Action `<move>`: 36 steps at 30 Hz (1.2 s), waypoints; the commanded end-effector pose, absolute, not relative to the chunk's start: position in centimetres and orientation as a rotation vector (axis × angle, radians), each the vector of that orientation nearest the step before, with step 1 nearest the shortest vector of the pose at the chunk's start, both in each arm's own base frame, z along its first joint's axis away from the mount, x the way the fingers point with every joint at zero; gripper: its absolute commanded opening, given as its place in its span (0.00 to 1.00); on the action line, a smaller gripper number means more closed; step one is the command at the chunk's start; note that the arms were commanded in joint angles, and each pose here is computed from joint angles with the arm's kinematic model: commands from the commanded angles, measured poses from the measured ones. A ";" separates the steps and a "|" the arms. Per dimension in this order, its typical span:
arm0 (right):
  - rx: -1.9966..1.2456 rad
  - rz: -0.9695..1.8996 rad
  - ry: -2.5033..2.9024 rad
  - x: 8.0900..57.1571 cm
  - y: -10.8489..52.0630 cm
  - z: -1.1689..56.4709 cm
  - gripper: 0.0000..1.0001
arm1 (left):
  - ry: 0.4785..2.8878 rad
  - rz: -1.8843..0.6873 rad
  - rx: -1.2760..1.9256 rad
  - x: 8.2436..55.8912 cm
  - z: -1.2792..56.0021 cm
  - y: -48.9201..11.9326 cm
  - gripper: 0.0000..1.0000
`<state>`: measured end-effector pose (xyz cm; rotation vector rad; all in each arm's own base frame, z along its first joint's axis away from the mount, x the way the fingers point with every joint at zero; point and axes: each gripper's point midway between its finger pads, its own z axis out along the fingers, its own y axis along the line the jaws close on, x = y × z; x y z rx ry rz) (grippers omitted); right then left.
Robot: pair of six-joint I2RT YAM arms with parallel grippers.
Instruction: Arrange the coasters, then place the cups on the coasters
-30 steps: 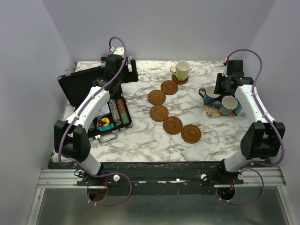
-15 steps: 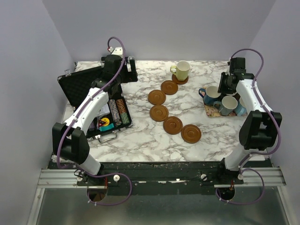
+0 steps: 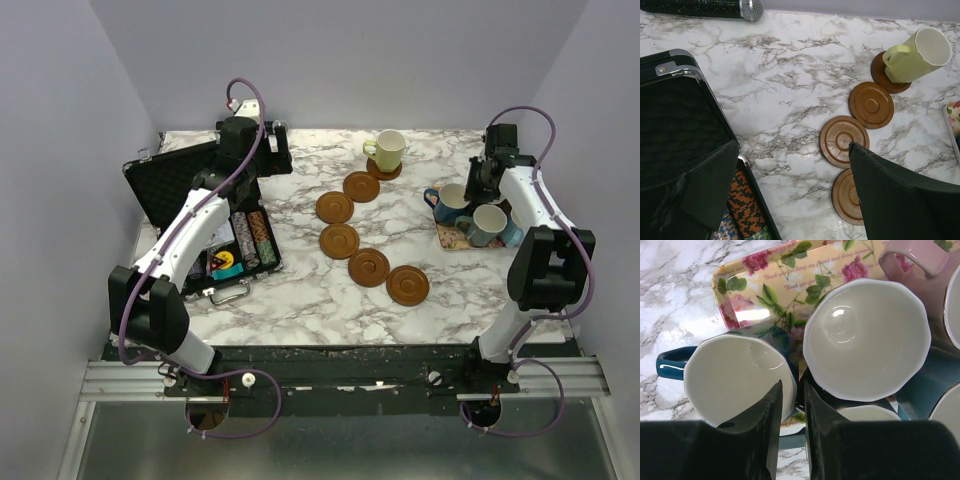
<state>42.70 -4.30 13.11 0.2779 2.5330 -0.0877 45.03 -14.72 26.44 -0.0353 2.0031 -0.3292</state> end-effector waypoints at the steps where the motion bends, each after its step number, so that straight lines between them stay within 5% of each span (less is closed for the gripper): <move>1: 0.289 -0.080 2.511 43.8 -4.5 13.4 0.31 | 1.986 -0.304 -0.055 44.5 27.0 -13.8 0.99; 13: 0.250 -0.066 2.541 44.2 -4.3 12.1 0.19 | 1.994 -0.297 -0.057 44.4 26.7 -13.7 0.99; 19: 0.199 -0.045 2.545 44.9 -4.0 12.4 0.01 | 1.997 -0.295 -0.056 44.5 26.6 -13.8 0.99; 36: -0.037 0.051 2.391 46.6 -2.3 19.3 0.01 | 1.994 -0.306 -0.038 44.6 26.6 -14.0 0.99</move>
